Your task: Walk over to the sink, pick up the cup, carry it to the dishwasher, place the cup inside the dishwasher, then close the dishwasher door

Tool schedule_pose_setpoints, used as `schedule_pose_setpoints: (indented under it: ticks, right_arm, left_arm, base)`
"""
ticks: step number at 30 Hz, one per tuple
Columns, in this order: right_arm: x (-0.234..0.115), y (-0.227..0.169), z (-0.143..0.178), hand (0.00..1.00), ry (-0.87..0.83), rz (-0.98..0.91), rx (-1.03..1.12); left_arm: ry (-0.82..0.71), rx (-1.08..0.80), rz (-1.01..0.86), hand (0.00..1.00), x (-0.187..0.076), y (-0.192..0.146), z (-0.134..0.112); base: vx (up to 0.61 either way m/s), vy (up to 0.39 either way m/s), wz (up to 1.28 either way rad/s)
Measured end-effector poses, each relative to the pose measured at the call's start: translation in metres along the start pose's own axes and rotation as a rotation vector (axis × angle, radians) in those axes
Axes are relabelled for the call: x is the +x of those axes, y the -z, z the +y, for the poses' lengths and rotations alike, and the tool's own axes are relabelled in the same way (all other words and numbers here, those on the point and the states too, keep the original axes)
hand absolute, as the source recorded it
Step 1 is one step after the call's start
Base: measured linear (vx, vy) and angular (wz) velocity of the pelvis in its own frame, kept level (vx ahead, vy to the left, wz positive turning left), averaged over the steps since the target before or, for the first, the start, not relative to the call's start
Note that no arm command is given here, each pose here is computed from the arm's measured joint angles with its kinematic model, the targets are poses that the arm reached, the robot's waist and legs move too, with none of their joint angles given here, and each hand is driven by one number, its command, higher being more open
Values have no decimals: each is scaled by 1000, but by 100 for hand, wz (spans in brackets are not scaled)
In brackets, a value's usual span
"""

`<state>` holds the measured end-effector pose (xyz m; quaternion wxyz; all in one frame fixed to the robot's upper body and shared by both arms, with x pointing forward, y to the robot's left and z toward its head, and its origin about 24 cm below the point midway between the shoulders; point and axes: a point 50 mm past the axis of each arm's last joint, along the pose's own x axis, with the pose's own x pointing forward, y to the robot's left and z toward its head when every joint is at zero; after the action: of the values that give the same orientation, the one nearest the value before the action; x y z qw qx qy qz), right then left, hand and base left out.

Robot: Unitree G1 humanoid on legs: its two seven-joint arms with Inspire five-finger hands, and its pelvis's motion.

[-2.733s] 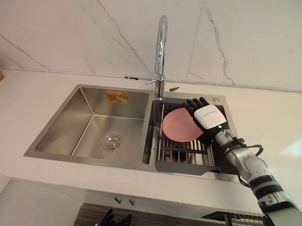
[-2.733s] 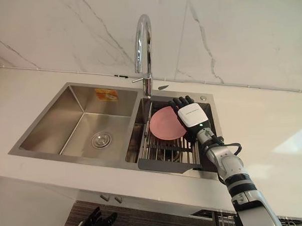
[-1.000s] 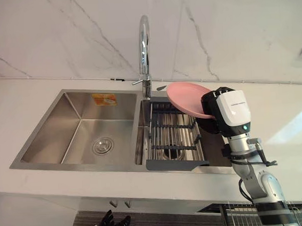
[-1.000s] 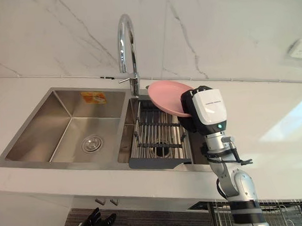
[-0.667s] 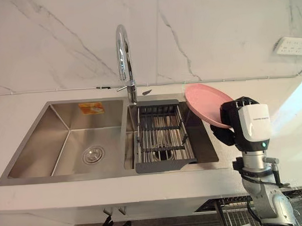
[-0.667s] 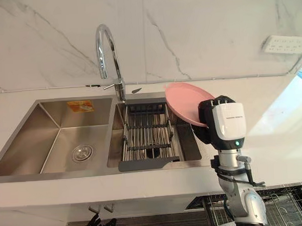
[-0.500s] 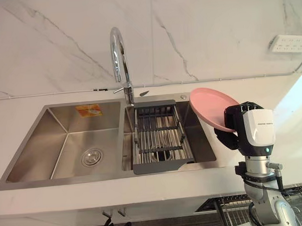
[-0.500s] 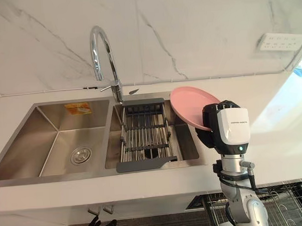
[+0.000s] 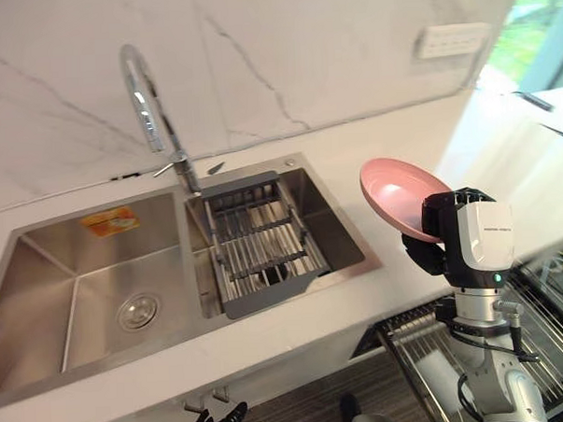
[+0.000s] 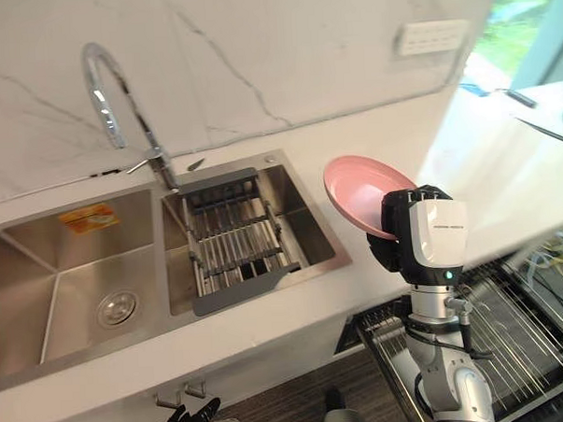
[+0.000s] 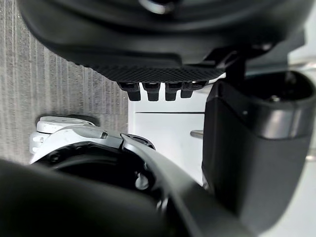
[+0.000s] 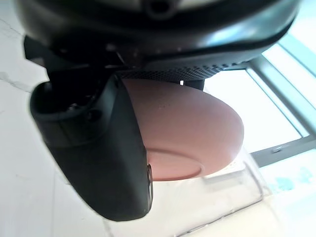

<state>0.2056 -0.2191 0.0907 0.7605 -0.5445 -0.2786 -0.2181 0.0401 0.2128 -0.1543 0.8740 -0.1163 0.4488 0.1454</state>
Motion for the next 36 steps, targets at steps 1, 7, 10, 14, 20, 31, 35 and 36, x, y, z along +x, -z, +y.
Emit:
schedule_pose_setpoints:
  ticks: [1,7,10,14,20,31,35,36]
  right_arm:
    - [-1,-3,2,0,0,-17,-3]
    - [-5,3,8,0,-1,7,-58]
    - [-4,9,4,0,-2,19,-87]
    - [-5,15,2,0,-46,42,-103]
    - [-9,17,4,0,-87,67,-100]
    - [-36,43,0,0,-115,294,-194]
    - [-55,60,-5,0,-130,418,-251]
    - [-61,63,-7,0,-128,447,-268]
  left_arm:
    - [9,44,-13,100,2,-7,4]
    - [-24,16,46,100,1,0,6]
    - [-37,39,57,100,-1,1,14]
    - [-47,43,77,100,-4,7,17]
    - [-46,44,91,100,-7,13,18]
    - [-43,58,94,100,-8,13,19]
    - [-56,52,100,100,-10,16,22]
    - [-58,52,101,100,-11,17,23]
  base:
    - [-130,-19,-86]
    - [-12,-16,-47]
    - [23,-47,-9]
    - [78,33,0]
    - [11,54,5]
    - [-34,6,-5]
    - [-9,4,-14]
    - [-15,6,-21]
